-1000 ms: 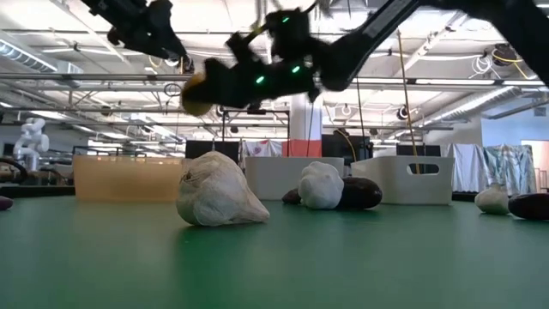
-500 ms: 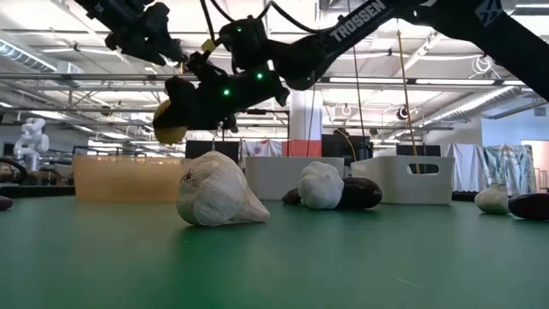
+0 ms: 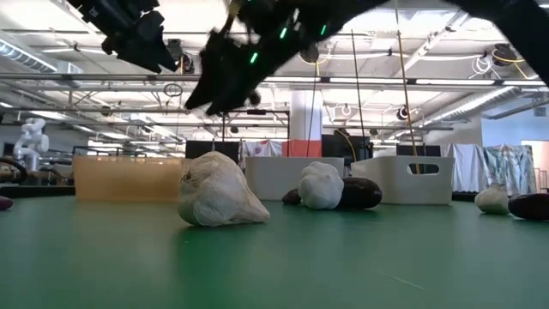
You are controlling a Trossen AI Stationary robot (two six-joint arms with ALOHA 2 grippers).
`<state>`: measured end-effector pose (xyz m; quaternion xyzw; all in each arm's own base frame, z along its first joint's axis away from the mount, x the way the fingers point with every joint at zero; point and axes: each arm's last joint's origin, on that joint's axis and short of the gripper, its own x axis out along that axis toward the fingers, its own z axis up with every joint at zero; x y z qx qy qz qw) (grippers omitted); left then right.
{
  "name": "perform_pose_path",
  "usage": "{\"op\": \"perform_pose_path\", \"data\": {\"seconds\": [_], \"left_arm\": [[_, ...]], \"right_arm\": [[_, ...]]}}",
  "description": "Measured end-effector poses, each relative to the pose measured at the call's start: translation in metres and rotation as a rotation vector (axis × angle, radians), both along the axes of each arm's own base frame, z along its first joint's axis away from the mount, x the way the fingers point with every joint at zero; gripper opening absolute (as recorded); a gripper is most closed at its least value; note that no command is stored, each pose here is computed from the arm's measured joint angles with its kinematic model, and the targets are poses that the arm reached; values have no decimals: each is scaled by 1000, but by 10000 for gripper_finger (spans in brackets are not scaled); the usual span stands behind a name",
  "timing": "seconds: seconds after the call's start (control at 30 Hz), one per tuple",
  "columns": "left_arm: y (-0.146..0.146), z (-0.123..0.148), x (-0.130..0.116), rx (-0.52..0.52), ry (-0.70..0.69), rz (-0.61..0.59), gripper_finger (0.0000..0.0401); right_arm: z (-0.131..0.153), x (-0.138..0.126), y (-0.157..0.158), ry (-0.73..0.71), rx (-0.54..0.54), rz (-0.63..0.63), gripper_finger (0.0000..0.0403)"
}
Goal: Sort produce into baskets
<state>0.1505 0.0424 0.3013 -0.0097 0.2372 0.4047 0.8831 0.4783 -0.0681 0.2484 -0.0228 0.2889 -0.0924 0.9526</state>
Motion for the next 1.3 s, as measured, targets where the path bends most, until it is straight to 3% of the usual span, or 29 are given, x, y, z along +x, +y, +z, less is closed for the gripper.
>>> {"op": "perform_pose_path", "data": {"seconds": [0.3, 0.5, 0.67, 0.8, 0.93, 1.3], "left_arm": [[-1, -2, 4, -28, -15, -55, 325], [-5, -22, 24, -123, -130, -303, 325], [-14, -54, 50, -213, -277, -506, 325], [-30, -72, 78, -227, -274, -593, 325], [-55, -77, 114, -185, -298, -718, 325], [-136, -78, 235, -120, -233, -1096, 324]], "right_arm": [[59, -76, 30, 338, 69, 23, 352], [54, -115, 45, 665, 219, -121, 352], [41, -142, 82, 933, 208, -110, 352], [37, -165, 116, 945, 194, -81, 352], [35, -197, 145, 897, 225, -137, 352], [15, -286, 201, 738, 453, -362, 351]]}}
